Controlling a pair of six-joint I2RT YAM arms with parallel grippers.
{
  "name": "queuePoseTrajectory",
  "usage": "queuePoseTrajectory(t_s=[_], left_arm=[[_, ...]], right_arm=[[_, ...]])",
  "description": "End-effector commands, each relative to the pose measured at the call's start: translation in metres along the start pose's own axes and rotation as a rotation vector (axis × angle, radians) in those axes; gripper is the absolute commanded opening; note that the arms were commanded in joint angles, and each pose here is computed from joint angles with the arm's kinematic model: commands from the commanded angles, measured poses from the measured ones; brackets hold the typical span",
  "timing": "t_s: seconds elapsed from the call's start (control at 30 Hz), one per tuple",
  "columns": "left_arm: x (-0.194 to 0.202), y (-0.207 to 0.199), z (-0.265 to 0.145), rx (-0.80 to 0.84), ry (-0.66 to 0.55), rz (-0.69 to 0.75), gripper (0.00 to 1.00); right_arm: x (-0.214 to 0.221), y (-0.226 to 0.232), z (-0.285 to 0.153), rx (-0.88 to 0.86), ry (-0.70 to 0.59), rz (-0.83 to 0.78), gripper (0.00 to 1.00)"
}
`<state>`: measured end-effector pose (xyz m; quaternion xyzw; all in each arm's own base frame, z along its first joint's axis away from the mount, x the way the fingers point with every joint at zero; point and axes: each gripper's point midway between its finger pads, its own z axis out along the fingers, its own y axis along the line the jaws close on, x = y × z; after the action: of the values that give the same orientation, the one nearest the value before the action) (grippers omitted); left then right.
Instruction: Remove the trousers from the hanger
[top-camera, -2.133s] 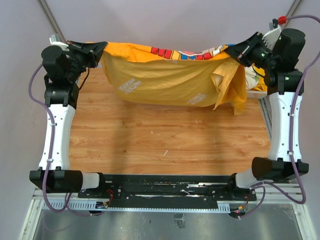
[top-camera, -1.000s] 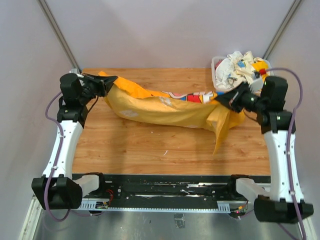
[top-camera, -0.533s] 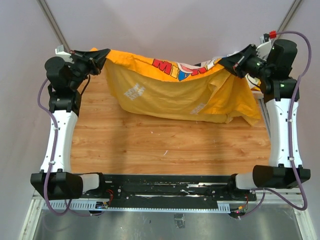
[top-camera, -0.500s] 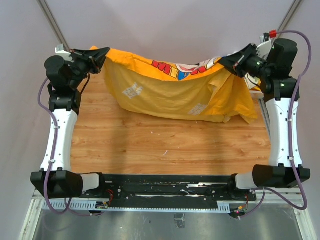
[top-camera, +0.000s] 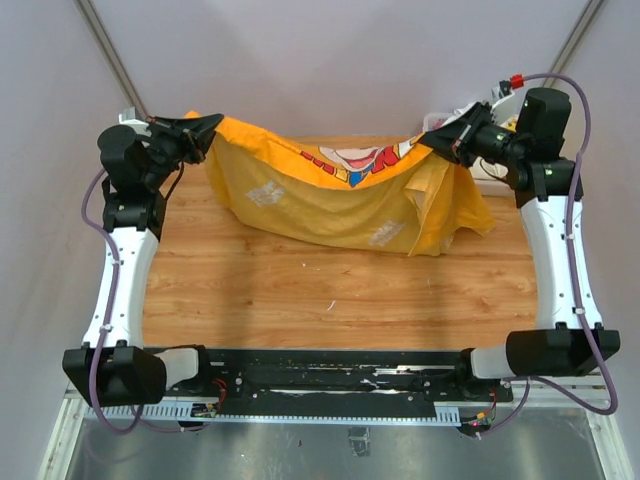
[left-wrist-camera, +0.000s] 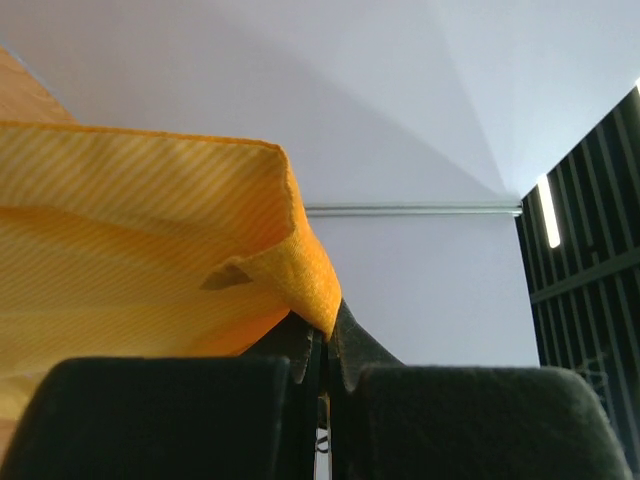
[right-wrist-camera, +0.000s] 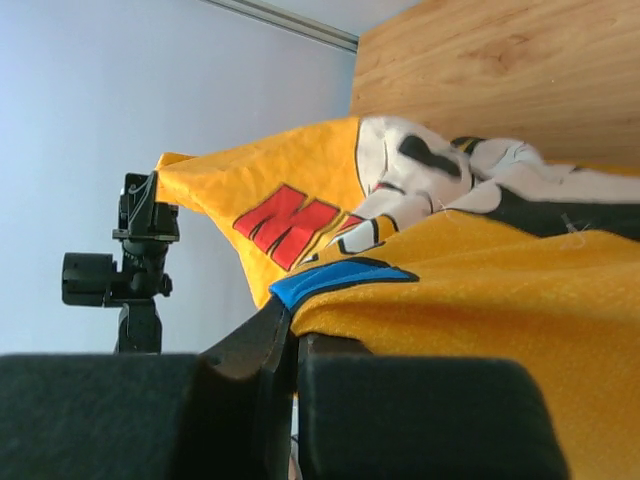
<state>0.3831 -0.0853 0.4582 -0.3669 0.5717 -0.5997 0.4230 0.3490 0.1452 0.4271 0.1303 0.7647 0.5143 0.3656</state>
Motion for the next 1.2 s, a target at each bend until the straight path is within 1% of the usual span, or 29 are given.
queuePoseTrajectory(t_s=[0.0,0.03,0.13,0.17,0.23,0.27,0.3,0.37,0.43,0.5,0.57,0.63,0.67,0.73,0.8,0.87,0.93,1.0,1.03,1.1,1.17], left_arm=[[0.0,-0.048,0.003,0.129,0.004,0.065,0.0],[-0.003,-0.063,0.008,0.151,0.005,0.072,0.0],[-0.006,-0.128,0.011,0.268,0.008,0.109,0.0],[-0.005,-0.148,0.007,0.304,0.006,0.126,0.0],[-0.004,-0.169,0.0,0.337,-0.014,0.155,0.0],[-0.006,-0.166,-0.002,0.326,-0.035,0.168,0.0],[-0.009,-0.157,-0.001,0.302,-0.049,0.161,0.0],[-0.01,-0.126,0.007,0.259,-0.03,0.114,0.0],[-0.008,-0.118,0.011,0.272,-0.01,0.082,0.0],[-0.006,-0.129,0.013,0.292,0.013,0.077,0.0],[-0.001,-0.155,0.006,0.347,0.024,0.113,0.0],[-0.003,-0.161,0.0,0.333,-0.015,0.151,0.0],[-0.005,-0.156,-0.002,0.314,-0.034,0.16,0.0],[-0.008,-0.133,-0.001,0.277,-0.044,0.152,0.0],[-0.01,-0.112,0.007,0.269,-0.019,0.097,0.0],[-0.013,-0.108,0.02,0.283,0.005,0.064,0.0],[-0.022,-0.107,0.041,0.274,0.023,0.051,0.0],[-0.028,-0.108,0.056,0.27,0.026,0.055,0.01],[-0.032,-0.106,0.063,0.266,0.028,0.046,0.01],[-0.037,-0.107,0.073,0.28,0.034,0.033,0.0],[-0.041,-0.116,0.081,0.307,0.034,0.05,0.01]], right_arm=[[-0.02,0.056,-0.007,-0.125,-0.048,-0.176,0.01],[-0.032,0.066,-0.005,-0.136,-0.063,-0.19,0.01],[-0.063,0.117,-0.012,-0.216,-0.127,-0.251,0.01],[-0.068,0.135,-0.018,-0.254,-0.148,-0.281,0.01],[-0.068,0.148,-0.024,-0.287,-0.163,-0.296,0.01],[-0.065,0.143,-0.02,-0.289,-0.152,-0.282,0.01],[-0.061,0.119,-0.007,-0.256,-0.123,-0.236,0.01],[-0.052,0.087,0.005,-0.218,-0.101,-0.183,0.01],[-0.048,0.072,0.012,-0.214,-0.089,-0.148,0.01],[-0.051,0.083,0.012,-0.245,-0.075,-0.172,0.01],[-0.055,0.118,-0.003,-0.318,-0.091,-0.258,0.01],[-0.056,0.146,-0.021,-0.366,-0.128,-0.346,0.01],[-0.054,0.153,-0.029,-0.374,-0.143,-0.371,0.01],[-0.047,0.154,-0.036,-0.39,-0.162,-0.369,0.01],[-0.04,0.145,-0.036,-0.427,-0.169,-0.348,0.01],[-0.05,0.125,-0.022,-0.371,-0.192,-0.311,0.01],[-0.07,0.106,-0.003,-0.324,-0.189,-0.25,0.01],[-0.091,0.098,0.013,-0.347,-0.188,-0.185,0.01],[-0.1,0.1,0.019,-0.372,-0.192,-0.188,0.01],[-0.116,0.099,0.031,-0.355,-0.199,-0.198,0.01],[-0.134,0.095,0.045,-0.338,-0.207,-0.203,0.01]])
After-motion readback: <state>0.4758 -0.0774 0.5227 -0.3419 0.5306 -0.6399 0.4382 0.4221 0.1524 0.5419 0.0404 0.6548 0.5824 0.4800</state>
